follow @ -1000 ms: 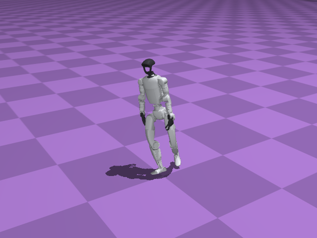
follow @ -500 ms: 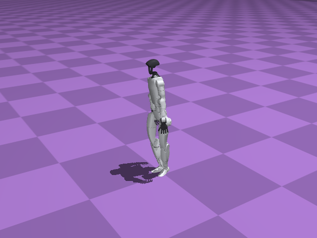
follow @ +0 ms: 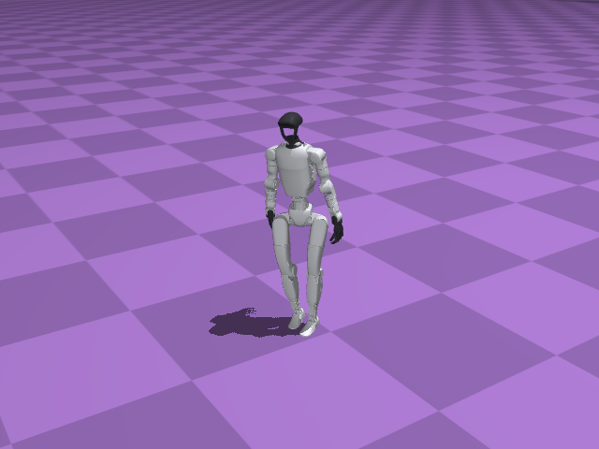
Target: In place motions
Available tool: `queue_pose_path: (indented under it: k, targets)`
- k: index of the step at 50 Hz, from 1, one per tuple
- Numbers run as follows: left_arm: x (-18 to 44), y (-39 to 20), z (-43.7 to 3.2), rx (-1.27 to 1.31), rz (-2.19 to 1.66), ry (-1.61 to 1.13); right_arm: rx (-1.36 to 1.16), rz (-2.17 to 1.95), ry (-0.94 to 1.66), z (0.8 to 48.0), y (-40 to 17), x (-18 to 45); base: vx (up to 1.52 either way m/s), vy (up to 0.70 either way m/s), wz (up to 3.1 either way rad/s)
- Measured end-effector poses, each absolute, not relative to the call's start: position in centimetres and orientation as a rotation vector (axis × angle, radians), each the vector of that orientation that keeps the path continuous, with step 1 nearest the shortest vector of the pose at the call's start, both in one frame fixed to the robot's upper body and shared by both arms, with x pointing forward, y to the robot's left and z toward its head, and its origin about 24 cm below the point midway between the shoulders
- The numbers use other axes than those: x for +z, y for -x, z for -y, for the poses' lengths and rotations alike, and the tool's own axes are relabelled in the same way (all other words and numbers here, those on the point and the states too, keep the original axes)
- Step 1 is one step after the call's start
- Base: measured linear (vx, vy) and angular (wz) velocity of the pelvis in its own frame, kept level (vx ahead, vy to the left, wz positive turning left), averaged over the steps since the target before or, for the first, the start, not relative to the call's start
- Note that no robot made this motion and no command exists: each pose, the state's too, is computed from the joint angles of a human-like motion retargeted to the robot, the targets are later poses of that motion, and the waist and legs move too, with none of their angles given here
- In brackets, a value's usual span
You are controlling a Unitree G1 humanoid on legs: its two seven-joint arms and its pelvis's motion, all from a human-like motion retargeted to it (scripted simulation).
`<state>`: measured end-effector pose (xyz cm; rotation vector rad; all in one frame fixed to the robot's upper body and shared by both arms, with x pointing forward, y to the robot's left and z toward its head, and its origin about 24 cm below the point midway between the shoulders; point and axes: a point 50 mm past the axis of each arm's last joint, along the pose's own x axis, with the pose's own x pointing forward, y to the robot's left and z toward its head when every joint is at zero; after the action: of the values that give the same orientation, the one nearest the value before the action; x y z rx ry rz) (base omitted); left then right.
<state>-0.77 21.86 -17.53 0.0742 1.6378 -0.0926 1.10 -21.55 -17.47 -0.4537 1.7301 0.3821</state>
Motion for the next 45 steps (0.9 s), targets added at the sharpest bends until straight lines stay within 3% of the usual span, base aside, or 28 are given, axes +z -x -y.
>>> queue_pose_path:
  k: [7, 15, 22, 30, 40, 45]
  targets:
    - [-17.7, 0.2, -21.3, -0.03, -1.621, -0.023, 0.245, -1.714, 0.445, 24.5, -1.7, -16.8, 0.03, -0.32, 1.23]
    - [-17.8, -1.7, -20.5, -0.1, -1.569, -0.059, 0.004, -1.845, 0.253, 27.0, 2.7, -15.8, 0.23, -0.31, 3.47]
    - [-17.6, -1.2, -21.8, 0.04, -1.572, -0.016, 0.024, -1.801, 0.444, 27.3, 3.4, -15.9, 0.45, -0.41, 3.19]
    - [-17.4, 0.4, -22.8, 0.159, -1.6, 0.05, 0.176, -1.621, 0.356, 24.4, -1.3, -17.0, 0.45, -0.37, 1.83]
    - [-17.6, 3.0, -20.7, 0.082, -1.696, 0.053, 0.166, -1.301, 0.187, 20.8, -9.0, -16.7, 0.42, -0.3, 1.24]
    - [-17.7, 3.4, -19.4, 0.073, -1.705, 0.115, 0.311, -1.257, 0.186, 19.7, -10.5, -16.2, 0.35, -0.3, 1.08]
